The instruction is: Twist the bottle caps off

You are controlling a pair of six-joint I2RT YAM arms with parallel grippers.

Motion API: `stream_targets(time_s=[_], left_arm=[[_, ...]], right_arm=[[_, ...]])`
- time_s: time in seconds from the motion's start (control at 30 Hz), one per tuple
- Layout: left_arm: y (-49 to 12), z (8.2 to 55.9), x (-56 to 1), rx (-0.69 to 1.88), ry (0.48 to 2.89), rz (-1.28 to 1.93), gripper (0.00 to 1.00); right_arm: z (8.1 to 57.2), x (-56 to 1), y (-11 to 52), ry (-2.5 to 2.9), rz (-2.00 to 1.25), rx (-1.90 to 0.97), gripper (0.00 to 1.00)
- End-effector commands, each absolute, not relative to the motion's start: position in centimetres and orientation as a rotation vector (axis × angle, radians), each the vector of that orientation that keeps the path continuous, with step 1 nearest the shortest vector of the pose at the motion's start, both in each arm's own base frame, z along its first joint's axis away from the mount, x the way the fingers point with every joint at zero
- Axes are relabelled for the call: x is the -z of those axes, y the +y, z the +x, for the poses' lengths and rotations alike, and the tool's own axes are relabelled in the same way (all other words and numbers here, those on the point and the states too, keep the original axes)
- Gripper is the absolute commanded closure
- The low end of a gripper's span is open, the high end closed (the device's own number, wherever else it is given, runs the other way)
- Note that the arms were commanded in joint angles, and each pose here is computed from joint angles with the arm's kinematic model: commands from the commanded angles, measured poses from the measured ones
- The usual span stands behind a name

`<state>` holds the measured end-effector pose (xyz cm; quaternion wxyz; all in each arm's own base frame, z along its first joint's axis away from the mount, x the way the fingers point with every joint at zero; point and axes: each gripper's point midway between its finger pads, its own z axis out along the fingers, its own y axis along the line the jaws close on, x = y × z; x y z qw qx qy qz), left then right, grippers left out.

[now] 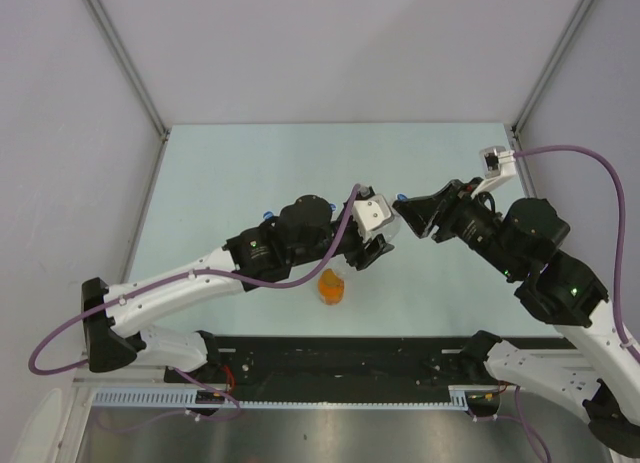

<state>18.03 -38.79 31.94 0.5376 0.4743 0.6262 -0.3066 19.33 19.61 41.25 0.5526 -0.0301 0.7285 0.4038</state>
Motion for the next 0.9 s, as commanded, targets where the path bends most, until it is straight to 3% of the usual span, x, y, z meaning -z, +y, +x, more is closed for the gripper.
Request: stream_targets(time_s=[0.0,0.13,0.33,0.47,0.87], left_arm=[[-38.7,17.5,-33.3,0.738,1.438,1.124,1.0],[-38.8,17.4,-33.0,0.735,1.442,1.131,1.0],[-38.7,17.2,-33.3,0.745,1.432,1.138,1.0],[-38.9,15.4,-33.9,0.835,1.38,1.185,1.0],[-36.6,4.6,-38.3,1.461,1.013,1.453,1.0]], right_arm=[[19.5,-43.1,19.6,1.66,-0.062,-0.973,0.47],[19.6,-42.9,19.9,1.666,-0.071,-0.978,0.54],[19.3,-42.6,20.2,1.672,-0.111,-0.979,0.77],[18.5,-42.8,20.4,1.647,-0.196,-0.987,0.97],[12.4,-46.2,20.4,1.378,-0.597,-1.068,1.0]])
